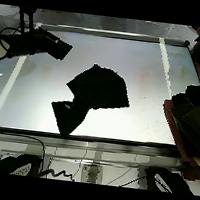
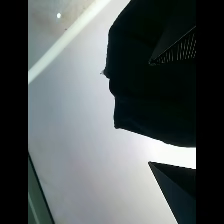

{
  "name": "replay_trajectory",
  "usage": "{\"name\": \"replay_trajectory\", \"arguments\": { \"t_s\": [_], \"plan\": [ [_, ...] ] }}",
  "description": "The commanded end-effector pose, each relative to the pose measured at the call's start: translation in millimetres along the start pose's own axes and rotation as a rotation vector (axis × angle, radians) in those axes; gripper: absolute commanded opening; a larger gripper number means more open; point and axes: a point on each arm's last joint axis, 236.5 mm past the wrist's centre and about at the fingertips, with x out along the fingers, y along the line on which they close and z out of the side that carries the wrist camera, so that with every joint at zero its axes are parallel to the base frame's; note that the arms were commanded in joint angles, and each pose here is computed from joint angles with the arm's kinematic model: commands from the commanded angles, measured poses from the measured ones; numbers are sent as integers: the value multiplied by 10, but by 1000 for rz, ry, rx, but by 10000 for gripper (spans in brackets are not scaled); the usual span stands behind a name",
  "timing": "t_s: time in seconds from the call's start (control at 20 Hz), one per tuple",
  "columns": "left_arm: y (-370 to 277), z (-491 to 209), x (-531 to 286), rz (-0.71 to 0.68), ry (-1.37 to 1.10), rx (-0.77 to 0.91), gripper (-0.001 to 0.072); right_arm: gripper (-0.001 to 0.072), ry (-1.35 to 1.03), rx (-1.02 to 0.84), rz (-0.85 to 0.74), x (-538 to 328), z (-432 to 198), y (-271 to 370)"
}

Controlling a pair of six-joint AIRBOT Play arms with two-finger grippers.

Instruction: Fold the clothes and pants, and hang the long-sleeved shirts on hangers.

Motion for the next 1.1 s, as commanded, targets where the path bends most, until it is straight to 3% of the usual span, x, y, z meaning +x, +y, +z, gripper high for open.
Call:
{"name": "replay_trajectory", "arguments": {
  "t_s": [0.0, 0.6, 0.75, 1.05],
  "plan": [
    [5, -4, 1, 1, 1, -1, 699, 29, 0, -1, 1, 0, -1, 4],
    [-40, 23, 2, -17, -10, -20, 699, 30, -83, -5, 13, -9, 195, 33],
    [-252, 169, -23, -115, -58, -246, 700, 29, -116, -90, 32, 7, 287, 93],
    [-186, -383, -99, -89, 169, -201, 678, 29, -58, -152, 76, 253, 170, 196]
  ]
}}
